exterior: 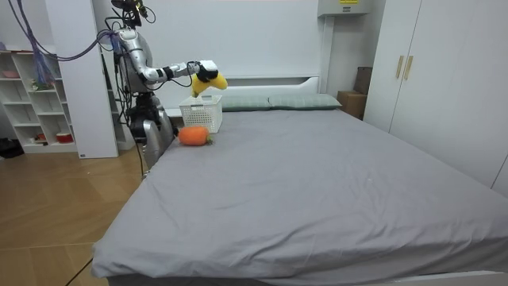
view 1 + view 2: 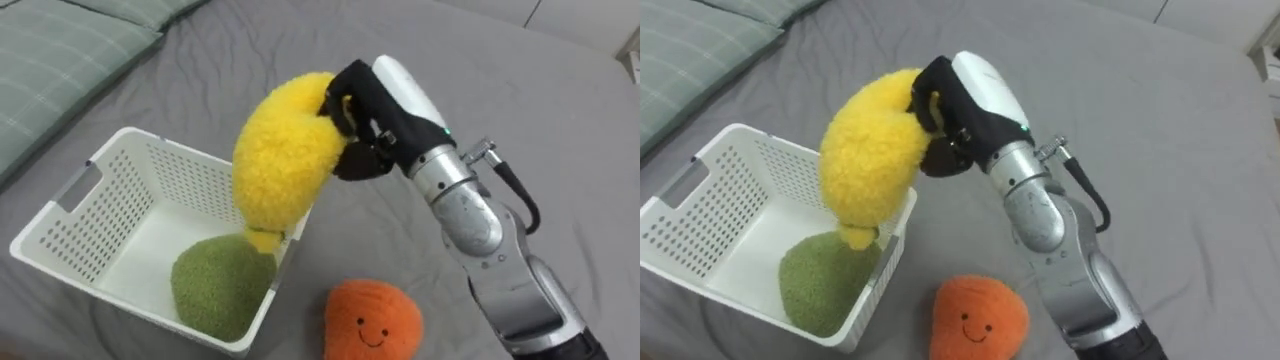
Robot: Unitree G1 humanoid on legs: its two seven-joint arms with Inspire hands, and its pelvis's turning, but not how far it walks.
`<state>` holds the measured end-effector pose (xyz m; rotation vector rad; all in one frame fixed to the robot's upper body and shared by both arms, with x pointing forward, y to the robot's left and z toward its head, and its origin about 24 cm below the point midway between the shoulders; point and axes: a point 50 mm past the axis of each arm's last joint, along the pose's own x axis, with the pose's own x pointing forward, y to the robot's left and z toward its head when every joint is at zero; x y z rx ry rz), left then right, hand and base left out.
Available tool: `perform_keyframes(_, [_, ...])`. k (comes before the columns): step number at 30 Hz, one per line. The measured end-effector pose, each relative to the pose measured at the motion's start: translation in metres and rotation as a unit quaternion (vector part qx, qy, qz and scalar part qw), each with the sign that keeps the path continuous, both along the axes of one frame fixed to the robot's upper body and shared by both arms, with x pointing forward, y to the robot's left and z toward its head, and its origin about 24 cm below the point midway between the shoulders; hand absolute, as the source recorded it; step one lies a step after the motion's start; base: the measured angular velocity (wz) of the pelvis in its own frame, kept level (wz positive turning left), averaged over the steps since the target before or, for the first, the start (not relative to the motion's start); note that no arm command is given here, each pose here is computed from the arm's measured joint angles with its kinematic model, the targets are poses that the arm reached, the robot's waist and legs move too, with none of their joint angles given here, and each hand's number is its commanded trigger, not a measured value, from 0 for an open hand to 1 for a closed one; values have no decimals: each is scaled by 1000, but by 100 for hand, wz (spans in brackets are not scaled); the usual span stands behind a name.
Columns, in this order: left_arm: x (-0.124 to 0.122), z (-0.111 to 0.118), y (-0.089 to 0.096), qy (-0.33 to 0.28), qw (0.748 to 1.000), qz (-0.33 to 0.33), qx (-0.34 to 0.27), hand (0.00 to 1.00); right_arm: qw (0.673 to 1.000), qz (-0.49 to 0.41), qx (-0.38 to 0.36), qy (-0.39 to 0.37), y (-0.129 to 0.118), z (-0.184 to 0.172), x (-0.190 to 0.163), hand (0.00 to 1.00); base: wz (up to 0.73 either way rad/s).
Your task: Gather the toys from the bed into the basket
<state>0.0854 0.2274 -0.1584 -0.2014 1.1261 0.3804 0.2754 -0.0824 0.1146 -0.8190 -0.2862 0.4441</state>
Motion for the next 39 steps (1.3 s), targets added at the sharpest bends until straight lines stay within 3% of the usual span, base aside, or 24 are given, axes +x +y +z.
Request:
perform_keyframes(11, [11,0,-9,-5,1000,-28,-3,0,996,66,-15,59,41,-19,-12,100,6])
perform_keyframes(12, [11,0,-9,-5,1000,-29,-2,0,995,70,-19,70,45,-25,-12,94,9])
perform_keyframes(13, [12,1,-9,-6,1000,-29,-2,0,994,72,-23,81,48,-31,-13,82,13])
perform_keyframes(14, [12,0,-9,-6,1000,-28,-3,0,993,72,-26,90,49,-35,-13,58,10])
perform_keyframes(15, [11,0,-10,-6,1000,-28,-3,0,993,70,-27,93,48,-36,-12,46,9])
perform_keyframes(16, [11,0,-10,-5,1000,-27,-4,0,992,67,-30,99,48,-39,-11,2,12])
perform_keyframes(39, [26,6,-16,-27,998,-49,-4,0,989,38,-66,128,38,-58,-7,0,4])
